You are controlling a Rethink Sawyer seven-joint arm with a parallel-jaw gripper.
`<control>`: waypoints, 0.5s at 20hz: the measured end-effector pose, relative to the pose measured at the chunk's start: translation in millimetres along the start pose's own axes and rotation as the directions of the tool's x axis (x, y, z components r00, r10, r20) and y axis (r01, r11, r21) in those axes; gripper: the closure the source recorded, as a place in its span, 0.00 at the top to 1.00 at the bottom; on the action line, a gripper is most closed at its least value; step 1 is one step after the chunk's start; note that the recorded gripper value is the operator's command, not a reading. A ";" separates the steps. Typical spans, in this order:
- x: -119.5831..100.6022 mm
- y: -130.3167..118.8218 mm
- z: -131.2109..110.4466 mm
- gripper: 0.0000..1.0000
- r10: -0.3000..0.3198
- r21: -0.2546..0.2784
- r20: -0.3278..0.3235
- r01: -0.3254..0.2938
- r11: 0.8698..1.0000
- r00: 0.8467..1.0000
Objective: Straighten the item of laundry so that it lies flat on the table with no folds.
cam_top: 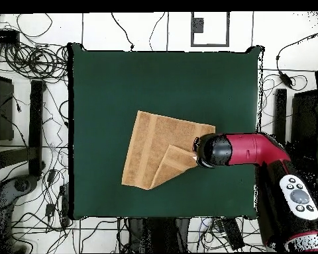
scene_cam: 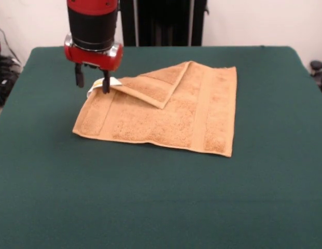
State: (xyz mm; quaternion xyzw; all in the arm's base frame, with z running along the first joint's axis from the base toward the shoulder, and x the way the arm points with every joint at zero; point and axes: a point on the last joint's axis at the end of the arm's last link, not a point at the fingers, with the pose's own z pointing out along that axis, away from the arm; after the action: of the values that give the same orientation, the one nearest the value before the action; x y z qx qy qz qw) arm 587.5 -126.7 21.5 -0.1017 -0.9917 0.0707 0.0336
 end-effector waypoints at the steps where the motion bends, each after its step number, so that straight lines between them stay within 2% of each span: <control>1: -0.9 1.2 -0.9 1.00 -0.002 0.001 0.003 0.002 1.000 1.000; 10: -12.2 28.1 -29.3 1.00 -0.045 0.017 0.053 0.044 0.999 0.998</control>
State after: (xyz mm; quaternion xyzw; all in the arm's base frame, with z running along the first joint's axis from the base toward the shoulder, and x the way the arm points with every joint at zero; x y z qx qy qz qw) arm 607.3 -98.1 45.7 -0.0772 -0.9937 0.0806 0.0095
